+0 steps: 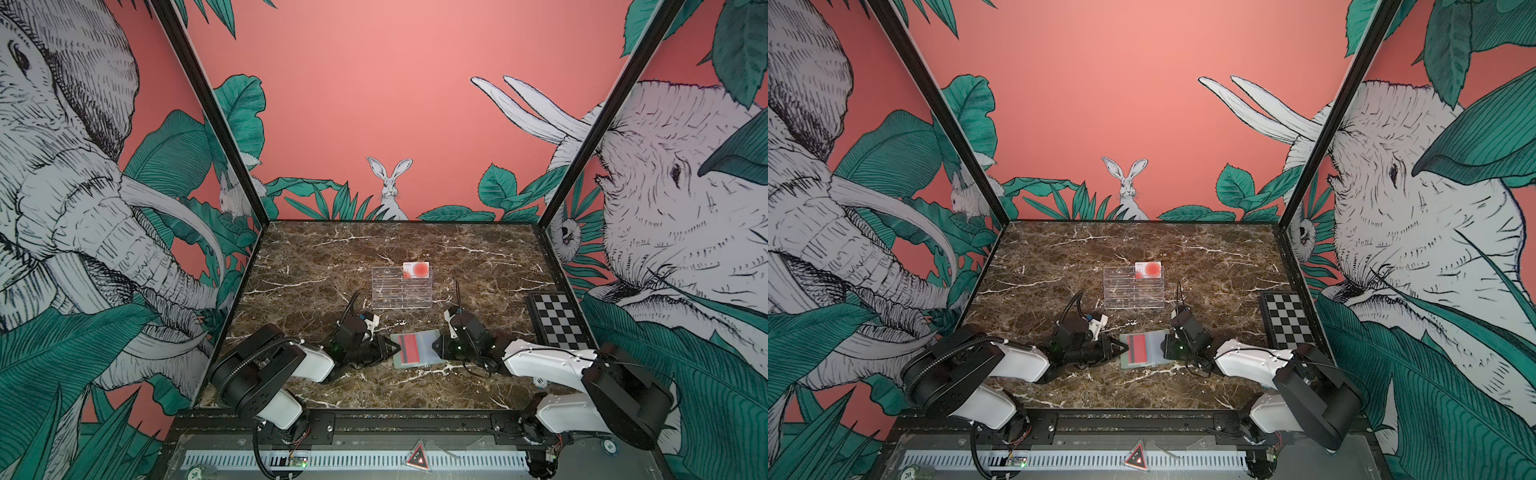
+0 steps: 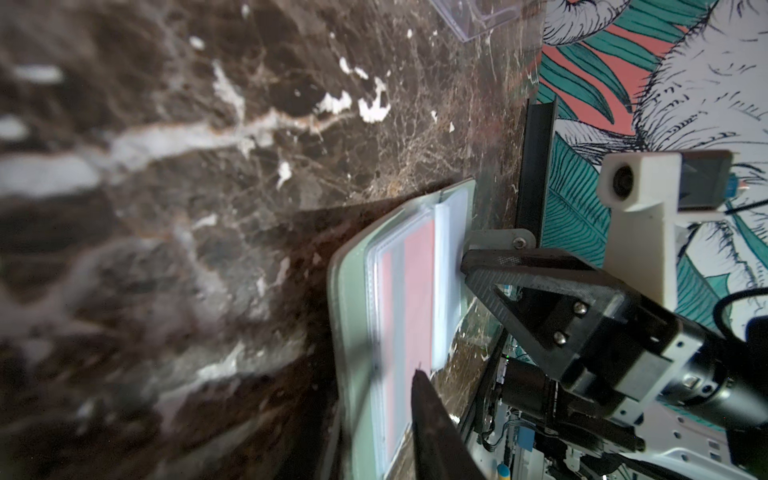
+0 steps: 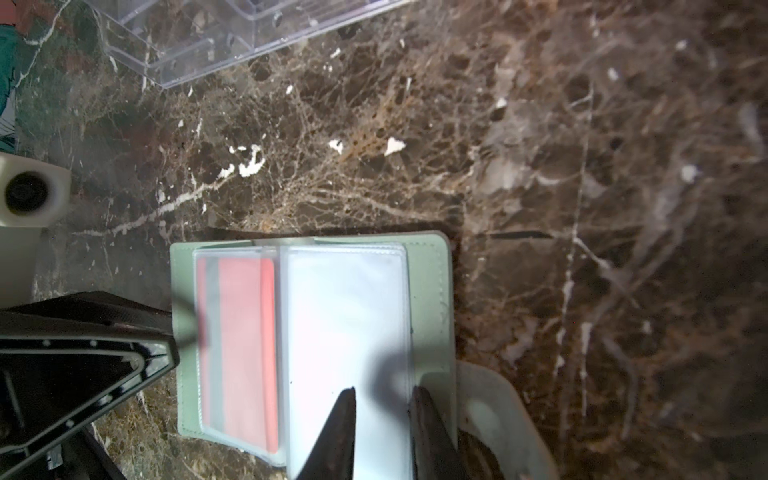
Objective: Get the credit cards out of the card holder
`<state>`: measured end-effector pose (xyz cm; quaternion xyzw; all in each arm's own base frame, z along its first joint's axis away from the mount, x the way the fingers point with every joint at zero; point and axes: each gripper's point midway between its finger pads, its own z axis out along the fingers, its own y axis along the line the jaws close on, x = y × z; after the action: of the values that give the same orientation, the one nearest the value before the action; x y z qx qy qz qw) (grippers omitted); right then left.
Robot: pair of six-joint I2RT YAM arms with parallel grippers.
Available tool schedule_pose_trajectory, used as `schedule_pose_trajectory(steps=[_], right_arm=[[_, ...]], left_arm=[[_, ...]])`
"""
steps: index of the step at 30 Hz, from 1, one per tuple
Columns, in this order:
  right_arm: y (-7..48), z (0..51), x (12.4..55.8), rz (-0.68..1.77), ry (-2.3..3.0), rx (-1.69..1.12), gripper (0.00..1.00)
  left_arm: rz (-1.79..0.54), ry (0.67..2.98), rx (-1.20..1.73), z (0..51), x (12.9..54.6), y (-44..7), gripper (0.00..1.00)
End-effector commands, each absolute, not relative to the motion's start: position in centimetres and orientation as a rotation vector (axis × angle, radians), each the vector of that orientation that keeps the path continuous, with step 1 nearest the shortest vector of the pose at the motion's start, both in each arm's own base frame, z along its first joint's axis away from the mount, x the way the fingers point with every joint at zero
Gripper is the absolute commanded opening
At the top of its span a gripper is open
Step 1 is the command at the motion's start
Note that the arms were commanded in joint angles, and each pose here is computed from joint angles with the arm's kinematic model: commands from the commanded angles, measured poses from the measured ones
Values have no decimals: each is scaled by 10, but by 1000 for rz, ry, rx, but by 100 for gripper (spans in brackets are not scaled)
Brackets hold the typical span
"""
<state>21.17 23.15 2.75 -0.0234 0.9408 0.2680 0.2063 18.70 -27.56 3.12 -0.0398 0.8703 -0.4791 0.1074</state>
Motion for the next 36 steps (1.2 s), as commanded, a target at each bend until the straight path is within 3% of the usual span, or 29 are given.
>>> schedule_pose_trajectory(steps=[1, 4, 10, 12, 18, 25, 36], right_arm=[[221, 15, 203, 692, 2661, -45, 24], [220, 16, 203, 690, 2655, -46, 24], [222, 29, 207, 713, 2610, -55, 26], [225, 41, 208, 739, 2584, -73, 32], [224, 84, 210, 729, 2486, -121, 63], [243, 98, 206, 715, 2482, -199, 81], [281, 89, 194, 523, 2557, -315, 84]], left_arm=[[-1425, 2517, -89, 43, 190, -279, 23], [-1411, 2513, -73, 47, 190, -278, 12], [-1382, 2515, -30, 52, 190, -277, 6], [-1391, 2503, -22, 55, 190, -278, 4], [-1391, 2489, -28, 60, 192, -277, 0], [-1396, 2459, -34, 69, 193, -276, 0], [-1395, 2460, -63, 70, 193, -274, 0]])
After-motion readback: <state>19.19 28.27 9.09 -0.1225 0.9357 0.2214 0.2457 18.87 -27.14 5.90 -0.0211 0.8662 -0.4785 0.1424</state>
